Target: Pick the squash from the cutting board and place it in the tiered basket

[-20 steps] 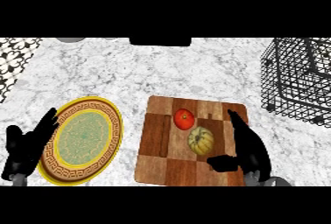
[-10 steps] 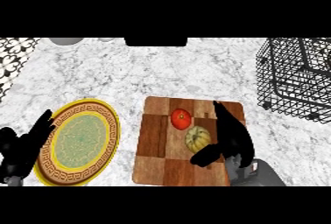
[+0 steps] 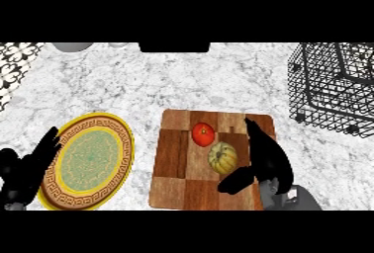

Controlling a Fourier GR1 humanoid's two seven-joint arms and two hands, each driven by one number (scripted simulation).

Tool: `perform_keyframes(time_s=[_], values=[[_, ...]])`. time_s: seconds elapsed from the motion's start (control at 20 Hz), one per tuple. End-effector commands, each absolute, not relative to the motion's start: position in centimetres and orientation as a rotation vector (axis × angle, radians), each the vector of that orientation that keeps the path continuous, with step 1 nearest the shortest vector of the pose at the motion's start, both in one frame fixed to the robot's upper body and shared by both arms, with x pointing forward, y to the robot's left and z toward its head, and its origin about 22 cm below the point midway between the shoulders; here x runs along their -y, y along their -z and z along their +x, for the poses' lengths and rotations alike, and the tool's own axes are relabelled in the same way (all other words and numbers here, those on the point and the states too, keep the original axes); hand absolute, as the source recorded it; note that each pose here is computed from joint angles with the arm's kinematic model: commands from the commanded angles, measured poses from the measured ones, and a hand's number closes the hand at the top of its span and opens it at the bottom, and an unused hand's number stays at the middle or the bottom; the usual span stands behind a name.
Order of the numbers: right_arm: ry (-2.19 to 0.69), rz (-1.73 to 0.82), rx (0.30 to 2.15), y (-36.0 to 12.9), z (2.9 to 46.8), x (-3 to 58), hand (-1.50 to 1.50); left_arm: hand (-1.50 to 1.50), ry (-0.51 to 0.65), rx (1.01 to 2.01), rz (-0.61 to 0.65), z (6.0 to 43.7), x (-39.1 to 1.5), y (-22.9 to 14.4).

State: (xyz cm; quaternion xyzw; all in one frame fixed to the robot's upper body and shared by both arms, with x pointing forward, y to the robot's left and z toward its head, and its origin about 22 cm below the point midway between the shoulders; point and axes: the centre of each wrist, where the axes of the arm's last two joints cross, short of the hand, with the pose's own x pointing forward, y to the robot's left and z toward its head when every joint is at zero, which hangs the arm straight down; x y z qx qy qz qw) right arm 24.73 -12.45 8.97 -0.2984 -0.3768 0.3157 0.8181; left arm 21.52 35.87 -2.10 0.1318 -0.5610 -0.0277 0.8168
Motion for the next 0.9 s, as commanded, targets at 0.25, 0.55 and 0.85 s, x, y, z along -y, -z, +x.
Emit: perform_keyframes(time_s=[0.25, 0.55, 0.85], values=[[-0.666, -0.678, 0.605, -9.3, 23.6, 12.4, -1.5, 0.0, 0.066, 1.192, 0.278, 20.7, -36.4, 3.8], [-0.655, -0.657, 0.634, -7.2, 24.3, 11.9, -1.5, 0.0, 0.059, 1.199, 0.28, 22.1, -35.6, 1.2], [-0.639, -0.669, 0.644, -6.7, 25.5, 12.7, -1.5, 0.0, 0.071, 1.203, 0.294, 22.8, -37.0, 0.8]])
